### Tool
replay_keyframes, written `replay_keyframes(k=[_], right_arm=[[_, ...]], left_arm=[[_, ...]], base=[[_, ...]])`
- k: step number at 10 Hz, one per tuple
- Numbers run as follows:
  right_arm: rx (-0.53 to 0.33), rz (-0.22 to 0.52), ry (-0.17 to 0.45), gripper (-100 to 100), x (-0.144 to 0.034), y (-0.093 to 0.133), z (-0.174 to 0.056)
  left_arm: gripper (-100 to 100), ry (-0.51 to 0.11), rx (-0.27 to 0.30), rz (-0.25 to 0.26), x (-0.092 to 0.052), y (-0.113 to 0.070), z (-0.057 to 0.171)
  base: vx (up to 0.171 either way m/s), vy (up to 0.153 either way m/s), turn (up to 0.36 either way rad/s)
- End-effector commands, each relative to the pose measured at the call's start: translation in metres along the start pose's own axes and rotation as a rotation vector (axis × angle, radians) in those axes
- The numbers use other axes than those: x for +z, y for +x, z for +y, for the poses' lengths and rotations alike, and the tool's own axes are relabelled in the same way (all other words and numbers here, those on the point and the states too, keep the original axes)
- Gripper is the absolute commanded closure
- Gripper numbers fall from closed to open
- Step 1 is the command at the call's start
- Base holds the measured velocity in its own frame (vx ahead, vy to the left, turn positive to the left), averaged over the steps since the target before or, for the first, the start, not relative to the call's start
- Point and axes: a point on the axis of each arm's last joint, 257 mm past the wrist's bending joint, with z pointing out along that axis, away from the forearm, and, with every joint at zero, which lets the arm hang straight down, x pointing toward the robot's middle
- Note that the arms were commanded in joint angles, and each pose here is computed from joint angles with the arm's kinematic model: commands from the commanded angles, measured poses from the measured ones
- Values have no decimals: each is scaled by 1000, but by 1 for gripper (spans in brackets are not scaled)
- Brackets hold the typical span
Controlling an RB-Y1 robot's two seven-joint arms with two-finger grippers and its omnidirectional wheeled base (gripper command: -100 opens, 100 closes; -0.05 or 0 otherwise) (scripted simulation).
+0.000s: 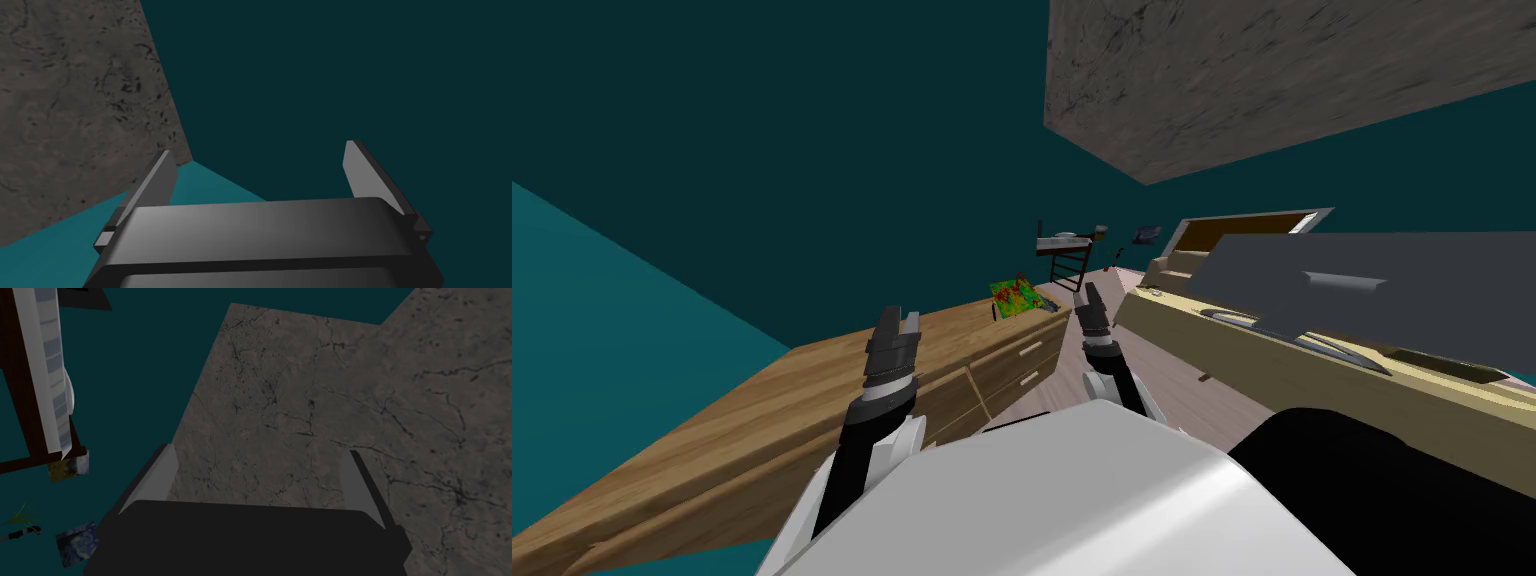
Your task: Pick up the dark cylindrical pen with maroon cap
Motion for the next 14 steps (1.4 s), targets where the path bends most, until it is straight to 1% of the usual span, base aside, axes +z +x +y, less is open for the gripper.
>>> replay_keyframes(k=[1, 2, 3, 5, 7, 11, 12, 14], right_arm=[[0, 0, 0, 0, 0, 0, 0], [0, 0, 0, 0, 0, 0, 0], [0, 0, 0, 0, 0, 0, 0], [0, 0, 0, 0, 0, 0, 0], [0, 0, 0, 0, 0, 0, 0], [0, 0, 0, 0, 0, 0, 0], [0, 0, 0, 0, 0, 0, 0], [0, 0, 0, 0, 0, 0, 0]], left_arm=[[-100, -10, 7, 11, -1, 2, 7], [-100, -17, 12, 18, -2, 3, 12], [-100, -39, 24, 37, -5, 6, 27], [-100, -68, 42, 59, -8, 9, 46], [-100, -110, 67, 86, -14, 12, 72], [-100, -188, 147, 141, -23, 10, 124], [-100, -210, 149, 145, -28, 10, 133], [-100, -250, 207, 174, -33, 4, 161]], base=[[-24, 22, -232], [-55, 59, -275], [-90, 122, -374], [-87, 133, -387], [-113, 107, -370], [-121, 119, -379], [-102, 89, -108], [-93, 83, -315]])
